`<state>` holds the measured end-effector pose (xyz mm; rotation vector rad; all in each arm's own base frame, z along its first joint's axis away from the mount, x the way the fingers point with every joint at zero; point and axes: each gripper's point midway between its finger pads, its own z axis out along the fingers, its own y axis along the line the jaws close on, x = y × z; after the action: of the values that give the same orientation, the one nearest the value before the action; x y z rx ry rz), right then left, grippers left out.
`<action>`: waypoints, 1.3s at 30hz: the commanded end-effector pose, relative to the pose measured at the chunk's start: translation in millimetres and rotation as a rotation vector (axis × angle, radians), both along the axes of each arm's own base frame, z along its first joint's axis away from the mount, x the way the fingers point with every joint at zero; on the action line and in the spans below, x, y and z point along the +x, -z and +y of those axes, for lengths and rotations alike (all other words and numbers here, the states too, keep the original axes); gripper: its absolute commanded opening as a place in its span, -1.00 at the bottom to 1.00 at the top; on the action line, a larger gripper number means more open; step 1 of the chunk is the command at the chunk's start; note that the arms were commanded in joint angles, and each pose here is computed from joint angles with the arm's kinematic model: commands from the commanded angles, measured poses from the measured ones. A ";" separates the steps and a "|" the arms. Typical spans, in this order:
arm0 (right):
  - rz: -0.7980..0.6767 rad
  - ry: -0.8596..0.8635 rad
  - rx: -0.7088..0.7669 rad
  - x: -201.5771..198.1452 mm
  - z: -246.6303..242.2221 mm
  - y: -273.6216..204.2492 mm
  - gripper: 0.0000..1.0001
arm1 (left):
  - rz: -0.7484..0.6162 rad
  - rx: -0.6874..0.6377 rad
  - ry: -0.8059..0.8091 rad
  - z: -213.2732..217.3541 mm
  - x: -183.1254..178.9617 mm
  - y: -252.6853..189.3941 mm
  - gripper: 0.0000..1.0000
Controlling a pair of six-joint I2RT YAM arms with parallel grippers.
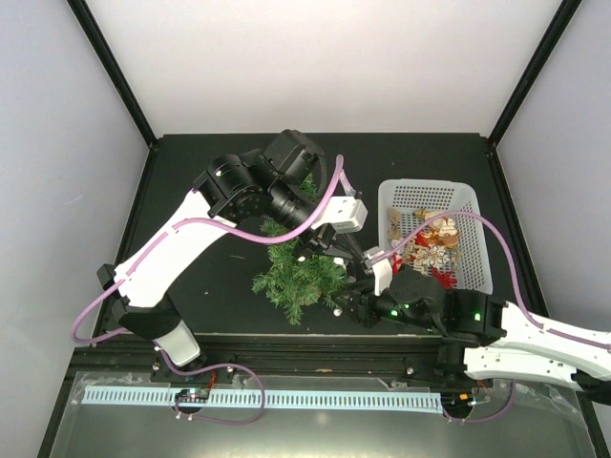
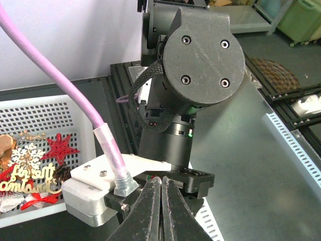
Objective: Decorate the small christmas tree
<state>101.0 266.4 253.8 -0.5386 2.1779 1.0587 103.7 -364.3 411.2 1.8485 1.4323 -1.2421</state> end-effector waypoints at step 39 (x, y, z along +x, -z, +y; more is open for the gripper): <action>-0.182 0.406 -0.098 45.1 -100.7 -104.9 -0.98 | -0.164 0.045 -0.233 8.4 41.2 4.1 0.98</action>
<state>135.0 189.8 354.9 -0.2759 2.0751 0.8035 134.2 -366.0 388.0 1.7851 1.5762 -1.0354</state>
